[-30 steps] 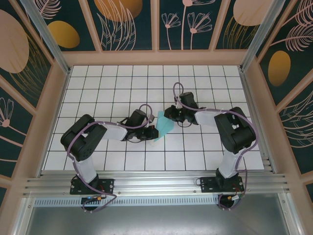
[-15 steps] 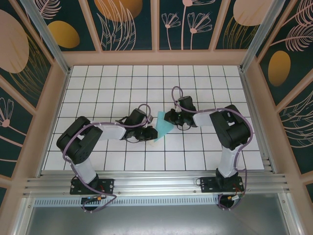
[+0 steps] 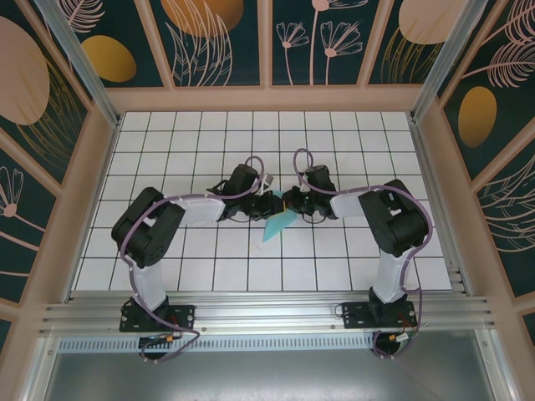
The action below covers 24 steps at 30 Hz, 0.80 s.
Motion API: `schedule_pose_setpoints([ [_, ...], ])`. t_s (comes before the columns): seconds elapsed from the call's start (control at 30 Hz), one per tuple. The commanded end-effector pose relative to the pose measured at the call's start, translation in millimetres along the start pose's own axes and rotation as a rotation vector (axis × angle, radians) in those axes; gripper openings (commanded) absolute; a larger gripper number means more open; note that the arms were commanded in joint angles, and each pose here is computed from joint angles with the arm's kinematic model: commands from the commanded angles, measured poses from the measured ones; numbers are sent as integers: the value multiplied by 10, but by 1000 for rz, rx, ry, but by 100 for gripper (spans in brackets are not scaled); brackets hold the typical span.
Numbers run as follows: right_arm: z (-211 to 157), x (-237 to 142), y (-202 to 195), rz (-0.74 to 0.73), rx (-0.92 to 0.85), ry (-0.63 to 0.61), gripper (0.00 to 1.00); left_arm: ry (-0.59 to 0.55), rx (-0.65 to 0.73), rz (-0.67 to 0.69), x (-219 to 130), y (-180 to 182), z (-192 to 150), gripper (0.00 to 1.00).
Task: Fold a paper plane with a square sheet of paper (pick it up from the middle)
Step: Fourth fold the wing at the center of the table.
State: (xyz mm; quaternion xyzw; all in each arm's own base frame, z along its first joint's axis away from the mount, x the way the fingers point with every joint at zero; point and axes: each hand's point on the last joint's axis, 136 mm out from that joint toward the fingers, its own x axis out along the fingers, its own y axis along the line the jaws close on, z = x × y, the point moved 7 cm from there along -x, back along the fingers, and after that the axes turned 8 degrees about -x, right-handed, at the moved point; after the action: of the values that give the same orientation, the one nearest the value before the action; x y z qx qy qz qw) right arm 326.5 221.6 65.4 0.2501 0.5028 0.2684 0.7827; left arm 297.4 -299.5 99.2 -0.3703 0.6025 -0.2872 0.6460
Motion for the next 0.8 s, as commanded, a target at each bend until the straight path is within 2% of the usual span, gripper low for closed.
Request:
schedule_pose_setpoints([
  [0.0,-378,78,-383,-164,78,105,15,8,-21,-26,72,-3,84,17],
  [0.4,-424,101,-421,-179,84,117,15,37,-71,135,201,487,-23,17],
  [0.6,-406,119,-431,-188,84,116,15,61,-84,242,107,747,-203,18],
  [0.77,-391,118,-441,-205,86,112,15,79,-86,260,-16,818,-353,18],
])
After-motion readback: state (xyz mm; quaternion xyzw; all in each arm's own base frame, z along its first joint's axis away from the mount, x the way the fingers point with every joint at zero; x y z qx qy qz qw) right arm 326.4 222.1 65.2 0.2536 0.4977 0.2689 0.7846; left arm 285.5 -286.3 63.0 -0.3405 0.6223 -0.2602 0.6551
